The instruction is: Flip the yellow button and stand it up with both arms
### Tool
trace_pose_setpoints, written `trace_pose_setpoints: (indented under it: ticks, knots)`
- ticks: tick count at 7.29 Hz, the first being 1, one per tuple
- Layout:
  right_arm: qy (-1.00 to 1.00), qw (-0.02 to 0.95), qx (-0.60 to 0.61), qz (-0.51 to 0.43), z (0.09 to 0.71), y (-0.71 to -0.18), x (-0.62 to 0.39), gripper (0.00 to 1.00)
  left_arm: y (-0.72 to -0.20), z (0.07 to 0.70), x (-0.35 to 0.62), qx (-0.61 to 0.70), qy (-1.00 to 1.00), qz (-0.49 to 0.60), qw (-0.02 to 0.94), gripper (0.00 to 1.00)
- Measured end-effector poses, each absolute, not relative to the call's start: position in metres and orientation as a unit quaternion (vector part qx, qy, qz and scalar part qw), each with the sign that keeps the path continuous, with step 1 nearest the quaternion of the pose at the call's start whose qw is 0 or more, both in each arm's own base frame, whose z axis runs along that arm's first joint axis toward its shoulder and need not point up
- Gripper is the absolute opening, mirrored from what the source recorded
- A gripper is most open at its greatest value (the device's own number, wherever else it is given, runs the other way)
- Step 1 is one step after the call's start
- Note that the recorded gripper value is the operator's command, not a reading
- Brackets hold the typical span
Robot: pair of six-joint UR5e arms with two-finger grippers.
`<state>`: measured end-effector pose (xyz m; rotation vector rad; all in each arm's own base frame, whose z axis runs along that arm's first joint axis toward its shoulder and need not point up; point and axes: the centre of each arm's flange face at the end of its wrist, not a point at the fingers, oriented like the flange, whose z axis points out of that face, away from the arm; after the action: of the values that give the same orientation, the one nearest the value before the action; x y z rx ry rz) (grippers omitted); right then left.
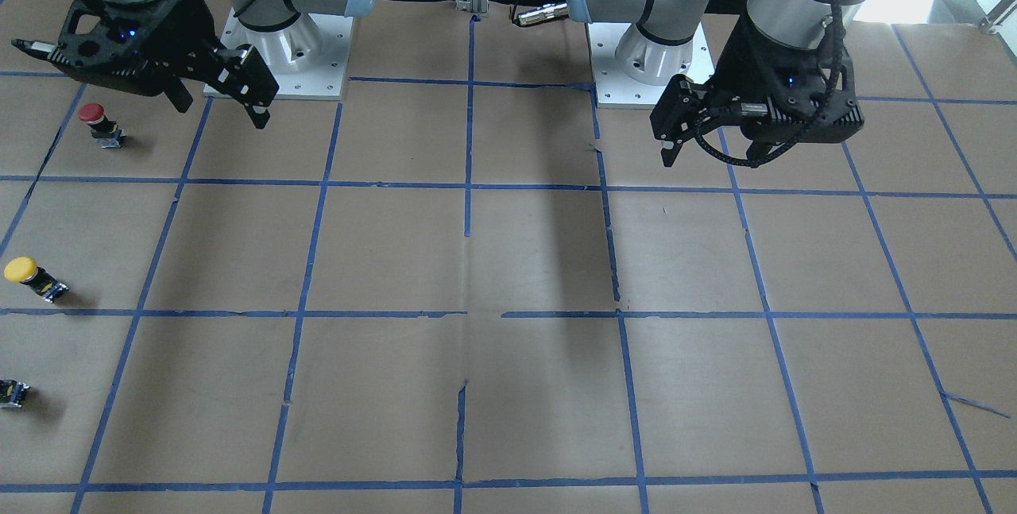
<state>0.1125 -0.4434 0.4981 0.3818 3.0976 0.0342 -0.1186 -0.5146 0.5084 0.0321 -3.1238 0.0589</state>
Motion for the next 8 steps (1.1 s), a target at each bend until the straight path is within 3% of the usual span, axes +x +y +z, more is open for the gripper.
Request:
trace_pose_setpoints:
  ticks: [2,8]
  knots:
    - [0.993,0.011,0.116,0.020,0.520,-0.430,0.123,1.00,-0.515,0.509,-0.118,0.011,-1.000,0.019,0.008,1.00]
    - [0.998,-0.007,0.056,0.037,0.501,-0.421,0.130,1.00,-0.511,0.508,-0.119,0.027,-1.000,0.010,0.007,1.00]
